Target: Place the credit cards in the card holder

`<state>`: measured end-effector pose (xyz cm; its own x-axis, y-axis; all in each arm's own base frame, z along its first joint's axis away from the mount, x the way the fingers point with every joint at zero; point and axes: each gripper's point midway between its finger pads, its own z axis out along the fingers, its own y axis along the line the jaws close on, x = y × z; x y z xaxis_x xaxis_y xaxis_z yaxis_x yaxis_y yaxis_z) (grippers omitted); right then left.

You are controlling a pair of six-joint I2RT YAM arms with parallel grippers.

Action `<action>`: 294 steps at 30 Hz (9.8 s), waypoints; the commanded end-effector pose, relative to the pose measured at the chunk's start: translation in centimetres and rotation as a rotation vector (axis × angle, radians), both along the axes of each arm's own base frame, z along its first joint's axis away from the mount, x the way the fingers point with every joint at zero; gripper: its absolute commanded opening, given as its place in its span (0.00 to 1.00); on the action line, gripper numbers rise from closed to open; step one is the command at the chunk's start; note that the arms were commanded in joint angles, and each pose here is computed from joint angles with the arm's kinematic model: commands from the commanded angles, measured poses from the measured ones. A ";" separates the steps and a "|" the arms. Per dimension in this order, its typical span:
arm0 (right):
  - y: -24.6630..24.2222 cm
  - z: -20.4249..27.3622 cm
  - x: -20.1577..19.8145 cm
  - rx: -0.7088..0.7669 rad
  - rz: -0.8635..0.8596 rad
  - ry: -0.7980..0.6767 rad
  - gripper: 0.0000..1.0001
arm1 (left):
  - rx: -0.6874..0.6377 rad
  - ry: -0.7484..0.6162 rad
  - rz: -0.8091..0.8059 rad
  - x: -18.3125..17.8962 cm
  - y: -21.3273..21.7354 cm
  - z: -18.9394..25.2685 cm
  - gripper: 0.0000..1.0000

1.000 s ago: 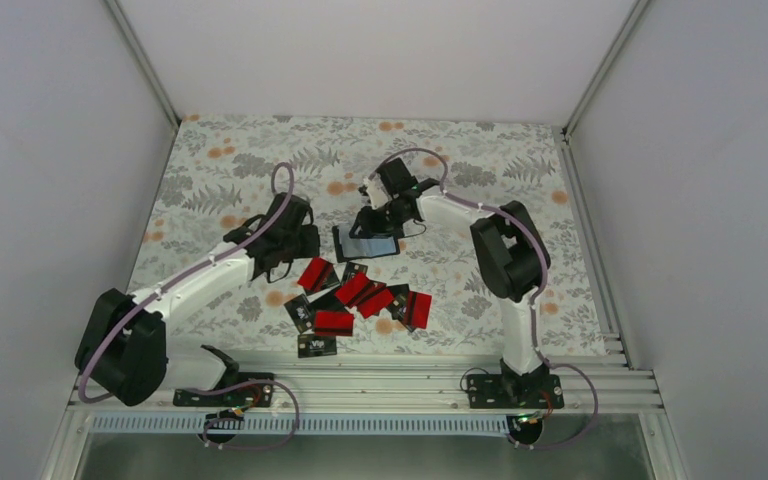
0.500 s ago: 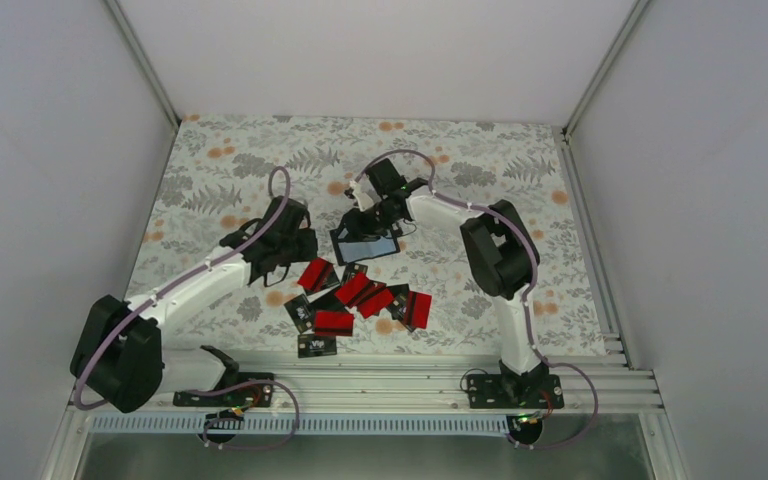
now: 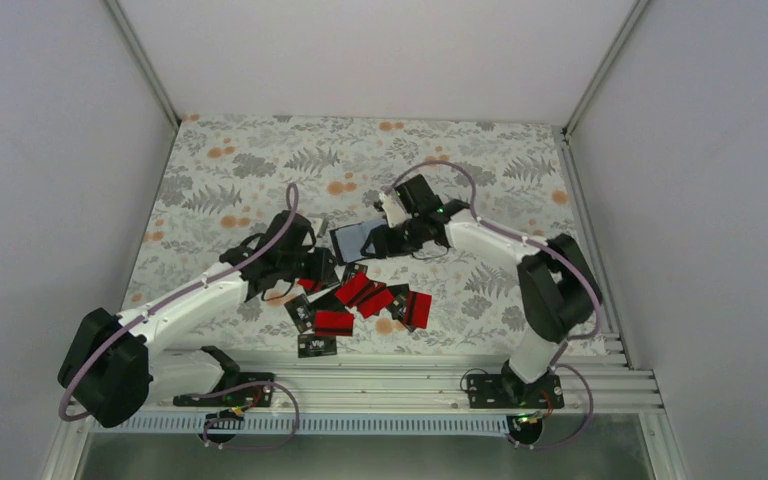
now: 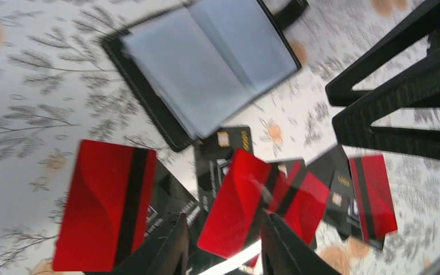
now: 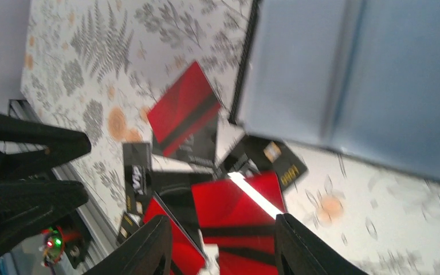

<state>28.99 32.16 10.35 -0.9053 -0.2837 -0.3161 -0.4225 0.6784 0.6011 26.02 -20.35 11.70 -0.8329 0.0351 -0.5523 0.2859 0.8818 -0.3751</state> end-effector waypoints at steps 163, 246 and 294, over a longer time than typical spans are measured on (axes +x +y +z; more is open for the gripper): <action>-4.2 15.7 -10.6 0.508 0.316 -0.521 0.60 | -0.156 -0.173 -0.790 -10.0 -9.1 16.1 0.02; -4.7 5.2 0.8 0.247 -0.099 -0.057 0.04 | 0.065 -0.015 -0.030 5.0 0.0 4.2 0.53; -2.1 -5.5 7.5 0.173 -0.009 0.106 0.04 | 0.156 0.246 -0.002 8.1 0.1 -11.1 0.09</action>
<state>36.02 29.81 5.04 -0.9385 -0.2213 -0.2649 -0.3451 0.5767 0.7405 34.41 -20.33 1.76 -0.9350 0.0863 -0.3440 0.1950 0.9352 -0.2956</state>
